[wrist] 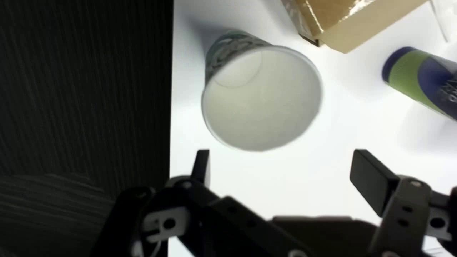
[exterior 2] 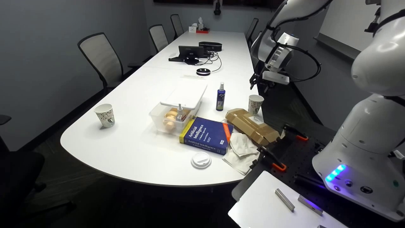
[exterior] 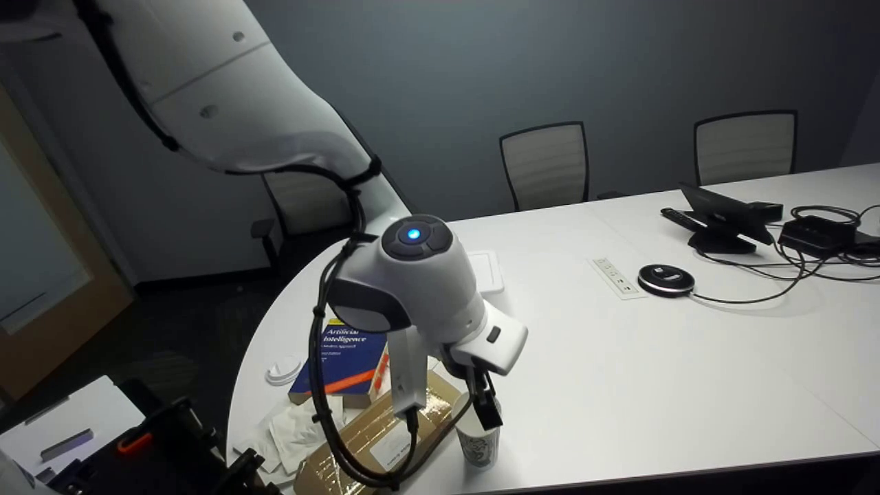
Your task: Move the coffee cup at the front of the table to the right.
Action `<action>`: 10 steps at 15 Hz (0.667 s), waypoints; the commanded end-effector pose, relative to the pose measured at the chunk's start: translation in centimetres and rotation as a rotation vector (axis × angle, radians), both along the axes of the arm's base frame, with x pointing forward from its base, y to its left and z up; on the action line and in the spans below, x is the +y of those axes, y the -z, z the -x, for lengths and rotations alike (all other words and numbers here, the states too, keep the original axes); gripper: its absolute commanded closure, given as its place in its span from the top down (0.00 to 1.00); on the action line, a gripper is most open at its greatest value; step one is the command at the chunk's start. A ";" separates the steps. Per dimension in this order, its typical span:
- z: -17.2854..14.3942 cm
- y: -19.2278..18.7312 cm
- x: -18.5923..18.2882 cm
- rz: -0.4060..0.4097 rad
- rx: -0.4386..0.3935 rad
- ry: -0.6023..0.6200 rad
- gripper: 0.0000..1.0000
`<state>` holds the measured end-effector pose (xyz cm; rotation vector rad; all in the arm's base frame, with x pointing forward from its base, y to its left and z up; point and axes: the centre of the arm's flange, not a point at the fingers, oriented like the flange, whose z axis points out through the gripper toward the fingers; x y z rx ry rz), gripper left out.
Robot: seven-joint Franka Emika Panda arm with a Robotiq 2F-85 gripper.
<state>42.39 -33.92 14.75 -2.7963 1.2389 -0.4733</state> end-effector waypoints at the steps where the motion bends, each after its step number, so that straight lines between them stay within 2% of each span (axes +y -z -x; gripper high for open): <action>1: 0.5 -8.2 4.1 0.007 -0.024 -0.063 1.00; 5: -0.1 -13.4 8.9 0.044 -0.024 -0.130 1.00; 10: -0.4 -16.0 13.3 0.056 0.020 -0.195 1.00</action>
